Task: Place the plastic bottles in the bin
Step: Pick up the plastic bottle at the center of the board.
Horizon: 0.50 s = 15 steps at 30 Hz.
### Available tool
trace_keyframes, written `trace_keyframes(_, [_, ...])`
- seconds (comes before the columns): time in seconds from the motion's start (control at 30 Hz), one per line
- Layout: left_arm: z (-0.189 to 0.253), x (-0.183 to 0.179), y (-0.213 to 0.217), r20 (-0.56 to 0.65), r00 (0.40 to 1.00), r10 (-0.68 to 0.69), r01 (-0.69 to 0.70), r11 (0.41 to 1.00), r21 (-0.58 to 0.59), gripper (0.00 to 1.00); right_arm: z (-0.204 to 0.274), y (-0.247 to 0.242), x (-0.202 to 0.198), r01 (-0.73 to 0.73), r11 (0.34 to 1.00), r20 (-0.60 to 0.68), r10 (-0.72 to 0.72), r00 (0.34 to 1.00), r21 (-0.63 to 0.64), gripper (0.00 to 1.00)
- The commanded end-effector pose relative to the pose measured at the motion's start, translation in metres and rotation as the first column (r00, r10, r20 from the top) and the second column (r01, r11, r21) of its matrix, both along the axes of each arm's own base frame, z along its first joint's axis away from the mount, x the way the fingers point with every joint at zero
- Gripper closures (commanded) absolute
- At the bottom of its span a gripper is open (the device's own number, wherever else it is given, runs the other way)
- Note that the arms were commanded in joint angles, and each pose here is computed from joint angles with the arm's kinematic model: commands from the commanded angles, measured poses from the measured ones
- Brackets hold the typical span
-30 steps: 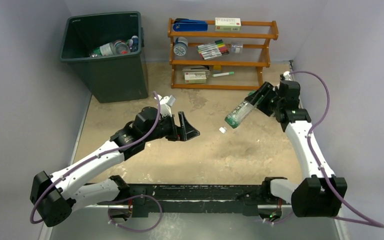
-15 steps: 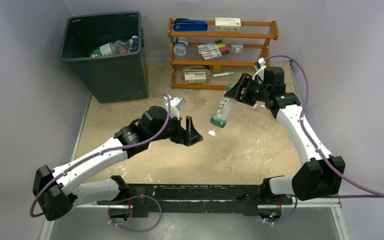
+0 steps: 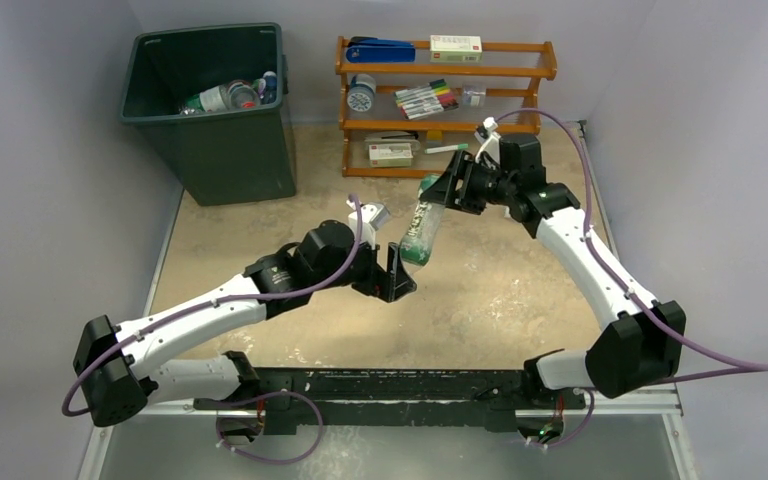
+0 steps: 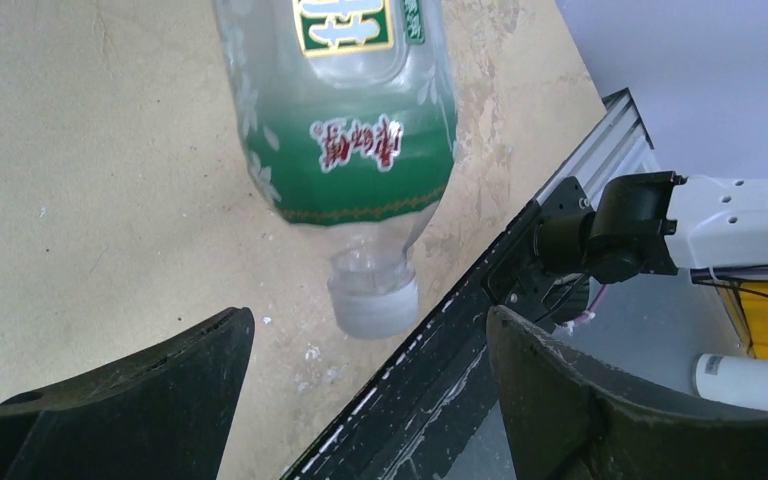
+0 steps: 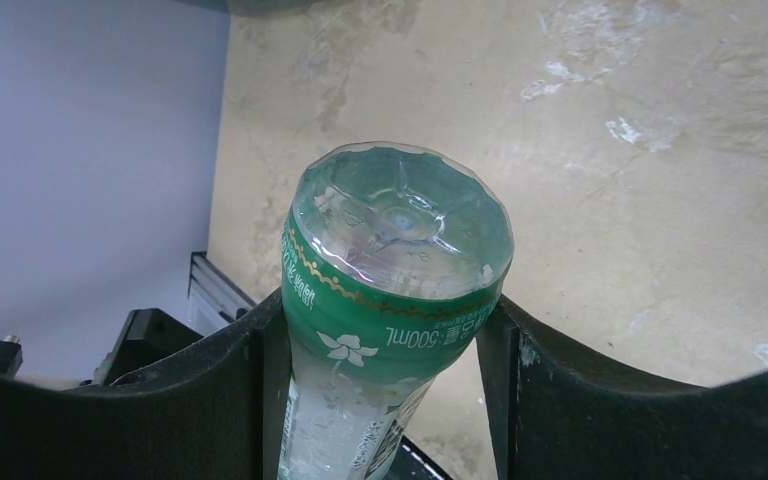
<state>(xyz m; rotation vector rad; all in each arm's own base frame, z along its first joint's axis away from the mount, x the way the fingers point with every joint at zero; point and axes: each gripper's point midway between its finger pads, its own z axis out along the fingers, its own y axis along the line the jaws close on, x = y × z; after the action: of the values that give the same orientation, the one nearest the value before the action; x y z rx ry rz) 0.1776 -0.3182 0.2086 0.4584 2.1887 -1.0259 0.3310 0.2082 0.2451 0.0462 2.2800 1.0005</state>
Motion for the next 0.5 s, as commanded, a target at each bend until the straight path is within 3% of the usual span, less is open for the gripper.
trace_keyframes(0.0, [0.029, 0.010, -0.011, 0.086, 0.996, 0.020, -0.016, 0.999, -0.045, 0.14, 0.038, 0.020, -0.001, -0.048, 0.995, 0.082, 0.041, 0.996, 0.082, 0.79])
trace_keyframes(0.47, [0.031, 0.008, -0.019, 0.101, 0.994, 0.048, -0.042, 0.997, -0.058, 0.23, 0.044, 0.041, -0.011, -0.053, 0.980, 0.059, 0.042, 0.997, 0.191, 0.79])
